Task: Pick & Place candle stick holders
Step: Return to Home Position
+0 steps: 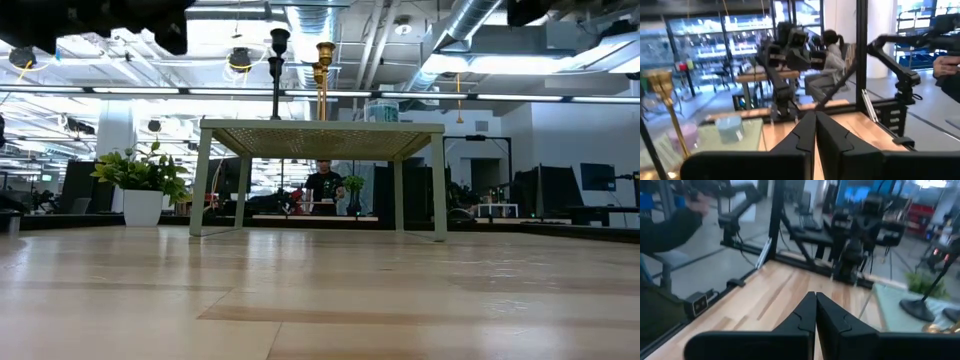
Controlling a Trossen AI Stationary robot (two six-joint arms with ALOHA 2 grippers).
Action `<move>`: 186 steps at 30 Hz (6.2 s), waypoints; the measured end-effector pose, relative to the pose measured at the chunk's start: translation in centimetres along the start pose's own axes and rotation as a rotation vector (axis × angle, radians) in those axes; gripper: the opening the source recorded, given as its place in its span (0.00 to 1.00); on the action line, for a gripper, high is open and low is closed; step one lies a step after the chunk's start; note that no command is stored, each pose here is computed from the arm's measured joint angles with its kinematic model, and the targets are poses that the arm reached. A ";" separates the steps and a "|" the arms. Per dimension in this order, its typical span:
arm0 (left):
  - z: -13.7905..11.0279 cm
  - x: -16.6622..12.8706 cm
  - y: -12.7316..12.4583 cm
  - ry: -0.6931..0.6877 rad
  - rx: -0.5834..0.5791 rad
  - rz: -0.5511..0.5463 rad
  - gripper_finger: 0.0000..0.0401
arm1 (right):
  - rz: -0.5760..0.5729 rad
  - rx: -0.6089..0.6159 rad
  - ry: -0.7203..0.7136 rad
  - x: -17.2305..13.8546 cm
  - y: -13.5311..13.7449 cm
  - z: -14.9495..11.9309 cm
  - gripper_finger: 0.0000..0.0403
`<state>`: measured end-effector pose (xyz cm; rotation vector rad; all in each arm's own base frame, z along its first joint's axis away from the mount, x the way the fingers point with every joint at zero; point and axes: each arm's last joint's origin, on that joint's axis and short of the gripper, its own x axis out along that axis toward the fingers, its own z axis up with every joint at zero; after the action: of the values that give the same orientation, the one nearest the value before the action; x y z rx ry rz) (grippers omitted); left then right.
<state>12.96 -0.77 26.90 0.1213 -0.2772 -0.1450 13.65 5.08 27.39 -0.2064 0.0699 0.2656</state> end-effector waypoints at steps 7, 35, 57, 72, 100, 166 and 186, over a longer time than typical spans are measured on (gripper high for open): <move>1.0 -1.1 -0.4 -0.047 0.047 0.042 0.01 | -0.025 -0.012 -0.112 -2.5 -0.9 0.5 0.00; 2.3 -5.6 -2.7 -0.109 -0.015 -0.137 0.01 | -0.068 -0.020 -0.288 -7.1 -0.5 -3.7 0.00; 1.4 -6.7 -2.2 0.028 -0.006 -0.045 0.01 | -0.065 0.002 -0.286 -6.8 -0.4 -4.0 0.00; -4.8 -5.8 -4.1 0.048 0.043 -0.163 0.03 | -0.043 0.010 -0.224 -5.4 0.3 -6.7 0.00; -7.2 -5.8 -4.8 0.101 -0.041 -0.222 0.03 | 0.020 0.024 -0.156 -3.8 1.3 -10.7 0.00; -7.2 -5.8 -4.8 0.095 -0.042 -0.213 0.03 | 0.049 0.062 -0.116 -3.7 1.4 -11.1 0.00; -7.2 -5.8 -4.8 0.095 -0.042 -0.213 0.03 | 0.049 0.062 -0.116 -3.7 1.4 -11.1 0.00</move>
<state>8.89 -3.84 17.86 0.1156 -0.1654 -0.3550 9.27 3.11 16.59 -0.1273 -0.0320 0.3230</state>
